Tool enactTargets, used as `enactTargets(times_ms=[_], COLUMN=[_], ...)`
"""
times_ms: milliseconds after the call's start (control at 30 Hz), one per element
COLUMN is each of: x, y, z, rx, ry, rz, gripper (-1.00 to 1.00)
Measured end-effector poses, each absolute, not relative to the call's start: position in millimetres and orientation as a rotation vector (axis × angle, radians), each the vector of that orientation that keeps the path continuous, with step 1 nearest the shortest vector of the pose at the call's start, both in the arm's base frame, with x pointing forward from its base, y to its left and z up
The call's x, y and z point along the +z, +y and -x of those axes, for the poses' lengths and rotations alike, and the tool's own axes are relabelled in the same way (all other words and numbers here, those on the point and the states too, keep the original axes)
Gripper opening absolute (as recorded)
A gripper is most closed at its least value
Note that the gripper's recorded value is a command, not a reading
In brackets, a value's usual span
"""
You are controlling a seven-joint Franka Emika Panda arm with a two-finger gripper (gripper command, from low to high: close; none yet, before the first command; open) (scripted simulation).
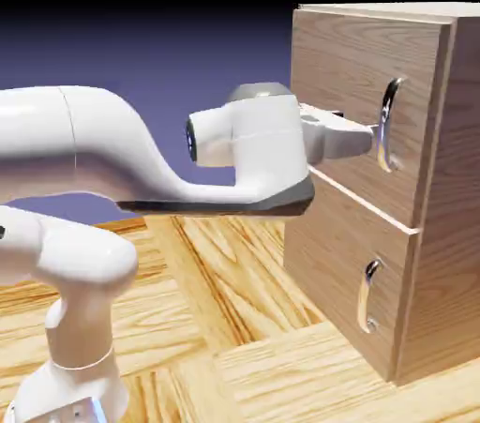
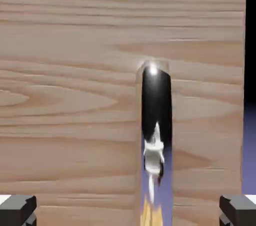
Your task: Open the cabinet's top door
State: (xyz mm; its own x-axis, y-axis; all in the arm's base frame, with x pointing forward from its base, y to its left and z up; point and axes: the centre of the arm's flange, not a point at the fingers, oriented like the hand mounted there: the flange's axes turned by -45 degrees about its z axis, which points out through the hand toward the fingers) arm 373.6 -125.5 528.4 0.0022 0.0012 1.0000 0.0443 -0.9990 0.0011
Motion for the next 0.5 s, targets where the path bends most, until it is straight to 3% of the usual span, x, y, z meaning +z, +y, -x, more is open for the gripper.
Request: enactTargets(times_ms=[200,233,500], x=[527,527,527], y=[-126,-125,-110], z=[-415,-424,-386], rx=[-2.198,-2.199,-2.249], ry=[-0.049,-0.050,0.059], rz=[2.198,2.199,2.249], gripper=[1.00,-1.00,-1.00])
